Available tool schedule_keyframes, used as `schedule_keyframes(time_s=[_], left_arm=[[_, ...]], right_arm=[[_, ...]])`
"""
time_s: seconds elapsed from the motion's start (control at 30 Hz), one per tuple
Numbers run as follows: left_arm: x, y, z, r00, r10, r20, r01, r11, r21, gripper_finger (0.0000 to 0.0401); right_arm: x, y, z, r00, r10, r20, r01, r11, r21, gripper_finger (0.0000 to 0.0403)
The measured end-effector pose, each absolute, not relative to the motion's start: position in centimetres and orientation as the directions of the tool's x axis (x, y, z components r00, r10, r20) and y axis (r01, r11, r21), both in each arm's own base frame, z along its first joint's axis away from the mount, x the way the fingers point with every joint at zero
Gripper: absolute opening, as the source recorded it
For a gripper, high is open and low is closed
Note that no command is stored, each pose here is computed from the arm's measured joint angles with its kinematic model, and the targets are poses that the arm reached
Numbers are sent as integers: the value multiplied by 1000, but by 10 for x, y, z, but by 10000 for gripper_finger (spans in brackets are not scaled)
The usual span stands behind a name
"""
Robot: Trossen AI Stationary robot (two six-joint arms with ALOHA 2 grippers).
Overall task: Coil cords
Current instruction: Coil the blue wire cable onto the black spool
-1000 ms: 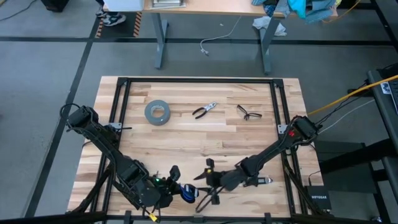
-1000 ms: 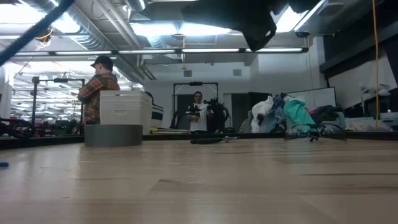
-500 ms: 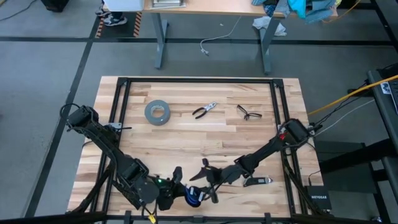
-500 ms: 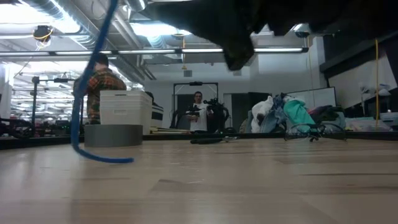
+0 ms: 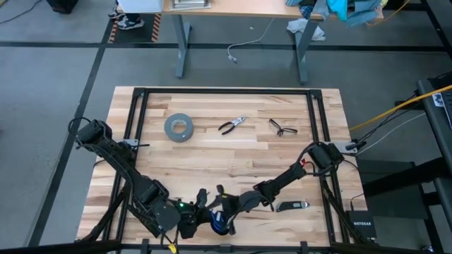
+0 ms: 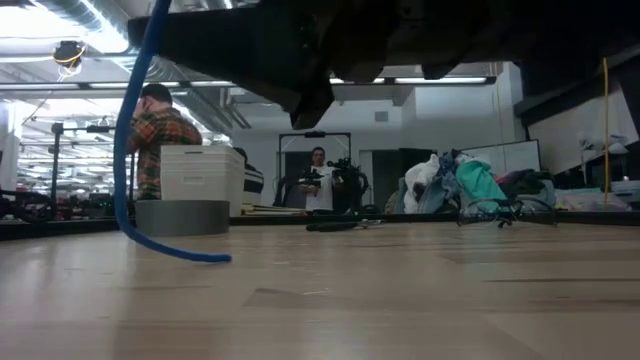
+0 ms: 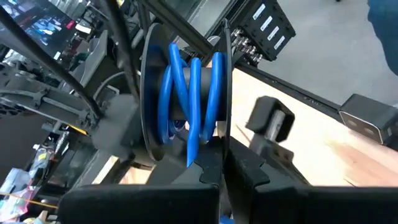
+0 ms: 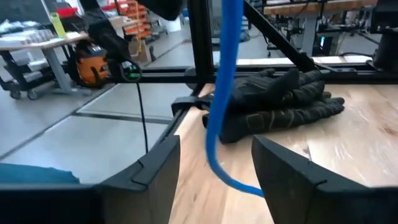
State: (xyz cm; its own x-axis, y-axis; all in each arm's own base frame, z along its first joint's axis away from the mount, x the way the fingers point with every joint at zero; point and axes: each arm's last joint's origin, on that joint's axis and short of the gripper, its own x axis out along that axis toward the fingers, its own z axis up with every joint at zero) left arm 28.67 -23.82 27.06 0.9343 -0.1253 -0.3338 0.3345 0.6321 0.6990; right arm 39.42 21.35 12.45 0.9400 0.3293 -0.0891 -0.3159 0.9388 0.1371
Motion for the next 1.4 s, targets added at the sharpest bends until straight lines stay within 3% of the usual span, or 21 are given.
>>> schedule_keyframes(time_s=[0.47, 0.87, 1.4], left_arm=[[271, -247, 283, 947, -126, -297, 309, 619, 722, 0], [274, -242, 283, 949, -110, -297, 297, 631, 717, 0], [276, -241, 283, 949, -107, -297, 295, 632, 717, 0]], right_arm=[[398, 212, 125, 939, 326, -108, -311, 940, 138, 149], [398, 210, 125, 935, 338, -107, -323, 937, 135, 175], [399, 211, 129, 934, 353, -62, -342, 929, 143, 127]])
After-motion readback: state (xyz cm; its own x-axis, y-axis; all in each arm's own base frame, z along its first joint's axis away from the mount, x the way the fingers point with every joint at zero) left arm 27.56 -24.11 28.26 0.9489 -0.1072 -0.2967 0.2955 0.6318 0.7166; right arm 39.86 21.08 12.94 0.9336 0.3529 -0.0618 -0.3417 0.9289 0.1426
